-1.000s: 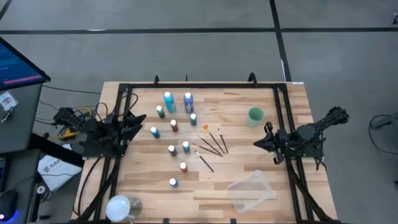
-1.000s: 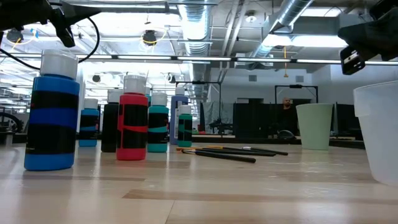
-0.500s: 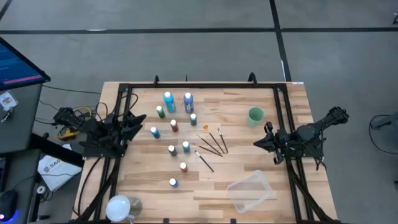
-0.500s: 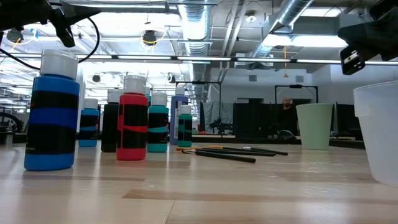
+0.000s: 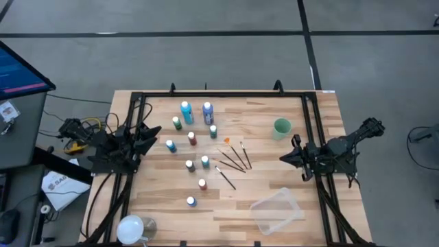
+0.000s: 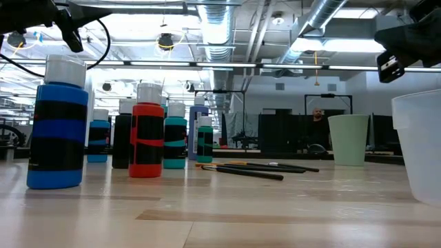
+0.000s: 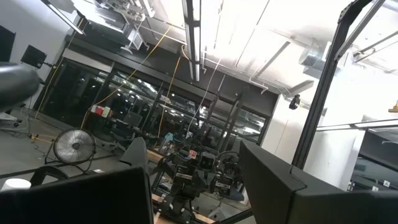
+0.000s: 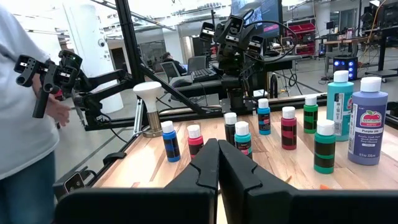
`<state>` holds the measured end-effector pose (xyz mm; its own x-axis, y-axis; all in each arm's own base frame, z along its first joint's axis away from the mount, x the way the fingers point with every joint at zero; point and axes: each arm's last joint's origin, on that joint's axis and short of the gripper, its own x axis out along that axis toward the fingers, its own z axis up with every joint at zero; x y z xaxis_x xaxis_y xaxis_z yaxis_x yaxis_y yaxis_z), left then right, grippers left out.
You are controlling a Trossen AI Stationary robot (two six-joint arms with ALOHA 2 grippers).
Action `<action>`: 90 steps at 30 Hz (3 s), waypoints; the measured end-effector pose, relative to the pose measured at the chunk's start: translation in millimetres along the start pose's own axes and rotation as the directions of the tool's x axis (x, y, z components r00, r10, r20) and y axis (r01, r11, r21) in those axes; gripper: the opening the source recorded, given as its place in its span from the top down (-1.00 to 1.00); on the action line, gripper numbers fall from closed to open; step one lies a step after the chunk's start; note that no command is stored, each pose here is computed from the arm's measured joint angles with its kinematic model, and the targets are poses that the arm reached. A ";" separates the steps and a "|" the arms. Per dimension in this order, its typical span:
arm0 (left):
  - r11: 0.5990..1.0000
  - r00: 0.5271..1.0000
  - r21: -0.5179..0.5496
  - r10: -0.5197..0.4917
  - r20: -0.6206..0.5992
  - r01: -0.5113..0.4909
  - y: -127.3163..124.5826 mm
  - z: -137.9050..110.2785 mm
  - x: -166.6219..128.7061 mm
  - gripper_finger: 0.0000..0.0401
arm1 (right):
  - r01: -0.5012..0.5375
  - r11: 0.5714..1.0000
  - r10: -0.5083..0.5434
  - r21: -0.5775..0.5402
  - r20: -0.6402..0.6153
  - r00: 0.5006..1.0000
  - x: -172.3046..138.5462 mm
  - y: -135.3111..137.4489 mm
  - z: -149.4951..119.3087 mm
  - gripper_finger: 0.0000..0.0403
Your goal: Pick & Place Paint Supplies
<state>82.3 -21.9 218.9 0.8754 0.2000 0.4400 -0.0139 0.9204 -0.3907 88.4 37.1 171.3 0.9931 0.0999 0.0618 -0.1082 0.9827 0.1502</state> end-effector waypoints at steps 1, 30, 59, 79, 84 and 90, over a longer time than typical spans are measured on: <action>1.000 1.000 0.000 0.000 0.000 0.000 0.0 0.1 0.0 0.34 | 0.000 1.000 0.000 0.000 0.000 1.000 0.0 0.0 0.0 1.00; 0.998 0.990 -0.041 0.060 0.126 -0.056 1.5 13.6 -0.7 0.34 | -0.009 0.994 0.005 0.105 0.040 0.999 -0.1 0.5 4.1 1.00; 0.980 0.965 -0.189 0.105 0.240 -0.059 2.9 27.0 -3.3 0.34 | 0.190 0.944 -0.303 0.271 0.477 0.825 -33.8 -6.1 141.4 0.62; 0.926 0.942 -0.368 0.197 0.273 -0.087 5.8 31.9 -5.1 0.34 | 0.687 0.719 -0.674 -0.106 0.140 0.726 66.1 17.2 236.5 -0.29; 0.918 0.944 -0.392 0.184 0.275 -0.065 5.5 32.0 -5.1 0.34 | 0.627 0.772 -0.627 -0.108 0.035 0.778 110.3 9.7 236.3 -0.29; 0.932 0.954 -0.363 0.092 0.287 0.020 2.8 32.3 -4.8 0.34 | 0.387 0.921 -0.389 -0.051 -0.205 0.898 177.4 5.4 210.3 -0.29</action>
<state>62.4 -9.5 241.8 0.6950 0.3714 0.6157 0.1798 0.7393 -0.6489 254.3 27.3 390.6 0.9433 -0.2609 -0.2053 0.2874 0.9512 0.1119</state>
